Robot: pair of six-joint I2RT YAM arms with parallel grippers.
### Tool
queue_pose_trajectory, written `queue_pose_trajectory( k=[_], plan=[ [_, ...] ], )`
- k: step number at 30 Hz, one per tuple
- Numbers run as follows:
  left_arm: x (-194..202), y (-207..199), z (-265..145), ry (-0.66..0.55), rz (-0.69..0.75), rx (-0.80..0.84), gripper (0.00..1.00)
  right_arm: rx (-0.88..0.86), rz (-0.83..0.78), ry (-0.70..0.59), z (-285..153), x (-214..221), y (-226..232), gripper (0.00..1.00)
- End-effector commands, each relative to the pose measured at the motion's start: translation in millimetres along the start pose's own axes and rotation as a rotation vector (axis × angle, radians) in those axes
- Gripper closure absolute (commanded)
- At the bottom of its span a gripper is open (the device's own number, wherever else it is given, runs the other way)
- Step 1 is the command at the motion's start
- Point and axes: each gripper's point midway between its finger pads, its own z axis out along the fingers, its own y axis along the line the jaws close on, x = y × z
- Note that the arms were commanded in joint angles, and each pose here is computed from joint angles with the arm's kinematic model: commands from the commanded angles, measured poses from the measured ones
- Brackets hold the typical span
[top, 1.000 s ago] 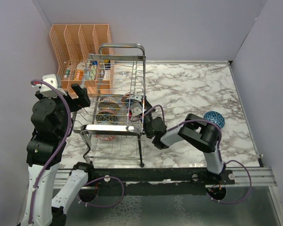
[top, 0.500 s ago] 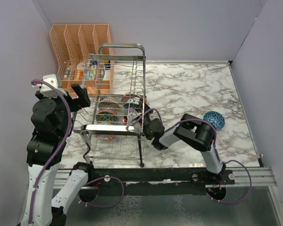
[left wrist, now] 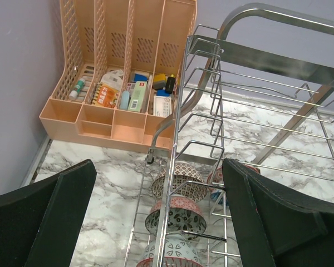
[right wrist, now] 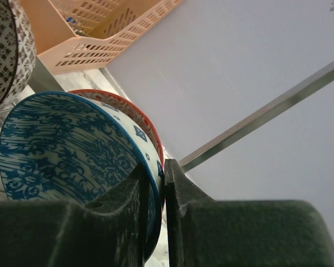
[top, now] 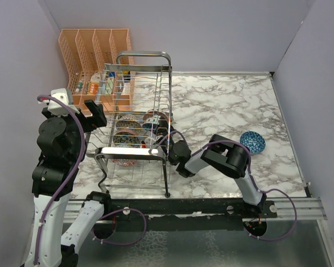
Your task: Load the bowls into the dish rack
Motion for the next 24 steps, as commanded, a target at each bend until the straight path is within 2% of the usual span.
queue_pose_trajectory(
  k=[1, 4, 9, 11, 14, 21, 24],
  plan=[
    [5, 8, 0, 0.005, 0.031, -0.037, 0.01, 0.213, 0.110, -0.148, -3, -33, -47, 0.84],
    [3, 9, -1, 0.000, 0.032, -0.039, 0.01, 0.195, 0.105, -0.175, -5, -39, -44, 0.83],
    [3, 9, -1, -0.001, 0.033, -0.038, 0.01, 0.189, 0.100, -0.178, -7, -41, -43, 0.68],
    [4, 9, 0, 0.002, 0.033, -0.038, 0.01, 0.187, 0.106, -0.178, -9, -42, -43, 0.65],
    [4, 9, 0, 0.002, 0.035, -0.039, 0.01, 0.189, 0.115, -0.171, -10, -41, -44, 0.53],
    [3, 8, 0, -0.001, 0.034, -0.036, 0.01, 0.232, 0.188, -0.144, -11, -42, -60, 0.47],
    [2, 8, -1, -0.004, 0.034, -0.036, 0.01, 0.249, 0.211, -0.150, -10, -45, -68, 0.37]
  ],
)
